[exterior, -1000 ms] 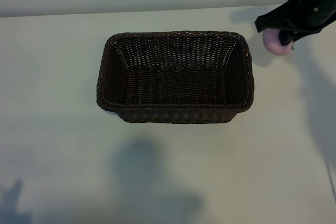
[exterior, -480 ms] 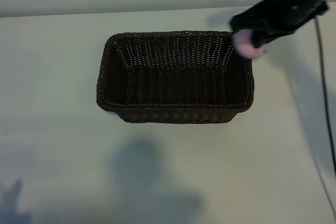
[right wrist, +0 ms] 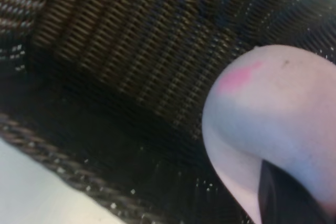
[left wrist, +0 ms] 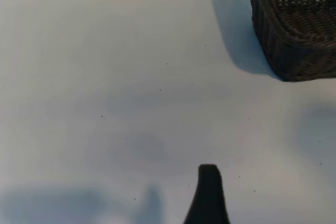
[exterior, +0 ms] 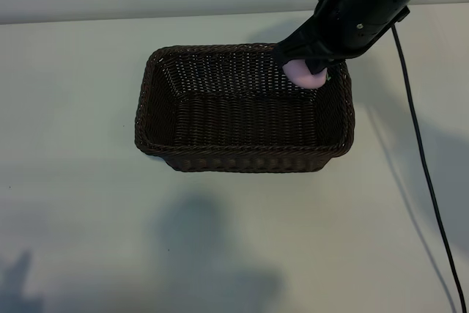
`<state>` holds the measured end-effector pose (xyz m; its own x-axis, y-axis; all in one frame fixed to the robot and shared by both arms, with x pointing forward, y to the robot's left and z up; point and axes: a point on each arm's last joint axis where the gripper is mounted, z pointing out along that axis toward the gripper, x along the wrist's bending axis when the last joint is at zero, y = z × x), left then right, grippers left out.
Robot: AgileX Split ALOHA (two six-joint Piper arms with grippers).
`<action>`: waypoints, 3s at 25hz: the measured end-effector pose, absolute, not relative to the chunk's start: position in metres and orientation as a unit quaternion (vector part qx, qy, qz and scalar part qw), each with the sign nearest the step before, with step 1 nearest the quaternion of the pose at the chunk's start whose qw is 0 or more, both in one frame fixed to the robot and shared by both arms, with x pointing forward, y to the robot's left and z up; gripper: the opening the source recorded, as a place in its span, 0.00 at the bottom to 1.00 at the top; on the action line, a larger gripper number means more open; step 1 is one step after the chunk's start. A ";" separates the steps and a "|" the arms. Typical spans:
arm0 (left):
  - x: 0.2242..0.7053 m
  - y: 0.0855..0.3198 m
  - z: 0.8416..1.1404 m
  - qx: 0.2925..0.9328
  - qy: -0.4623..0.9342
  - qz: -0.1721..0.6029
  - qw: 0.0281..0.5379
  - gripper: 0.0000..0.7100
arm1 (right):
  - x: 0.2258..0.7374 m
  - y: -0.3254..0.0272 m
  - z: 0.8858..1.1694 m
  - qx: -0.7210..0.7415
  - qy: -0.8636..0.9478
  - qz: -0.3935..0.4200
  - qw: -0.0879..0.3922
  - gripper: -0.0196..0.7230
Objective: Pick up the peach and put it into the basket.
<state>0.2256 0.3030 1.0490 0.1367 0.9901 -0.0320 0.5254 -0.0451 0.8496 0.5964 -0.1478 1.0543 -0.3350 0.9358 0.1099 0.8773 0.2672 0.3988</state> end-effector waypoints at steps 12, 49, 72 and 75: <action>0.226 0.303 1.049 0.653 0.580 0.309 0.376 0.83 | 0.619 -0.139 0.982 0.584 0.801 0.130 0.033 0.09; 0.226 0.303 1.049 0.653 0.580 0.309 0.376 0.83 | 0.653 -0.314 1.069 0.706 0.685 0.124 0.129 0.83; 0.225 0.303 1.048 0.655 0.581 0.306 0.372 0.83 | 0.546 -0.362 1.206 0.726 0.608 0.207 0.248 0.83; 0.225 0.303 1.048 0.655 0.581 0.306 0.372 0.83 | 0.500 -0.351 1.248 0.706 0.593 0.253 0.291 0.83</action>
